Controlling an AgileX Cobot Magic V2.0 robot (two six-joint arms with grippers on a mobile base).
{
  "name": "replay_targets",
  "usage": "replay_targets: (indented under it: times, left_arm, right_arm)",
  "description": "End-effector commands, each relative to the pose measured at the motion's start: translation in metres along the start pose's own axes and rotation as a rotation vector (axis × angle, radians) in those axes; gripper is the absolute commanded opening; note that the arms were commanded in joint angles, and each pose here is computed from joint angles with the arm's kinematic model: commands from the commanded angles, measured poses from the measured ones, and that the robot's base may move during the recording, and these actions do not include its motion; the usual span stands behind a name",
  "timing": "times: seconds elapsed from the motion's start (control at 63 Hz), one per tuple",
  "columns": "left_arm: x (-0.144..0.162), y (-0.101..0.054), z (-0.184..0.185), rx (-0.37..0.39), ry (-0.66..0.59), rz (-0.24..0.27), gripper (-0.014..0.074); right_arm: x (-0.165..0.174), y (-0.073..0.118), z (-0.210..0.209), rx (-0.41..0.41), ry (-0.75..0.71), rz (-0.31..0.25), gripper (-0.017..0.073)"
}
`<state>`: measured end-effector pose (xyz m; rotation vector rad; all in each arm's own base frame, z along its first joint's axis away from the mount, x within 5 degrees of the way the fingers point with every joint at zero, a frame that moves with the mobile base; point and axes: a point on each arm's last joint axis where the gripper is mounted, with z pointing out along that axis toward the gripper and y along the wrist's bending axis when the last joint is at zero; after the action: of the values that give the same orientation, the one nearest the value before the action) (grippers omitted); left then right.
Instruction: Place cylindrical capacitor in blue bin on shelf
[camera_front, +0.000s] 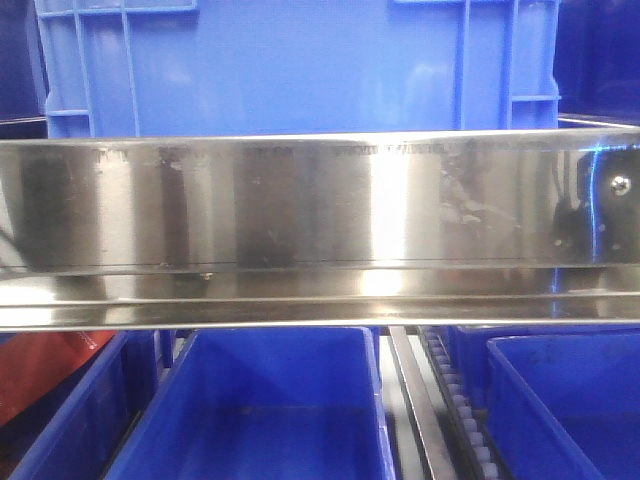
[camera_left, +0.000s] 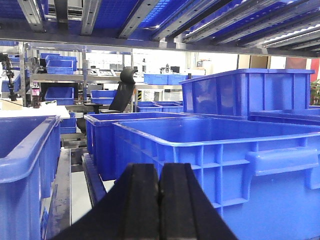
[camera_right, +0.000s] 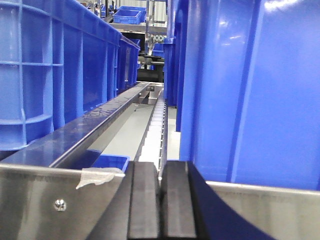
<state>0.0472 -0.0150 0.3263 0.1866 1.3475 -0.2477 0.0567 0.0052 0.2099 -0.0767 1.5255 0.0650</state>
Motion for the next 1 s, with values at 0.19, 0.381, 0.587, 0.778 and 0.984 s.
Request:
replay_targets:
  times: [0.19,0.381,0.587,0.778,0.984]
  left_arm:
    - [-0.001,0.001,-0.001,-0.008,-0.021,-0.008,-0.0111]
    - [0.028,0.007,-0.004,-0.112,0.039,-0.014,-0.0111]
    - [0.069,0.013,-0.017,-0.219,0.076,0.046,-0.0111]
    - [0.1,0.016,-0.019,-0.254,0.14,0.05,-0.0111]
    - [0.107,0.016,-0.019,-0.258,0.08,0.059,-0.0111]
  right_arm:
    - [-0.001,0.0,-0.001,0.005,-0.023,-0.008,-0.0165]
    - [-0.001,0.0,-0.001,0.005,-0.023,-0.008,-0.0165]
    - [-0.001,0.0,-0.001,0.005,-0.023,-0.008,-0.0165]
    - [-0.001,0.0,-0.001,0.005,-0.023,-0.008,-0.0165]
    - [-0.001,0.0,-0.001,0.005,-0.023,-0.008,-0.0165]
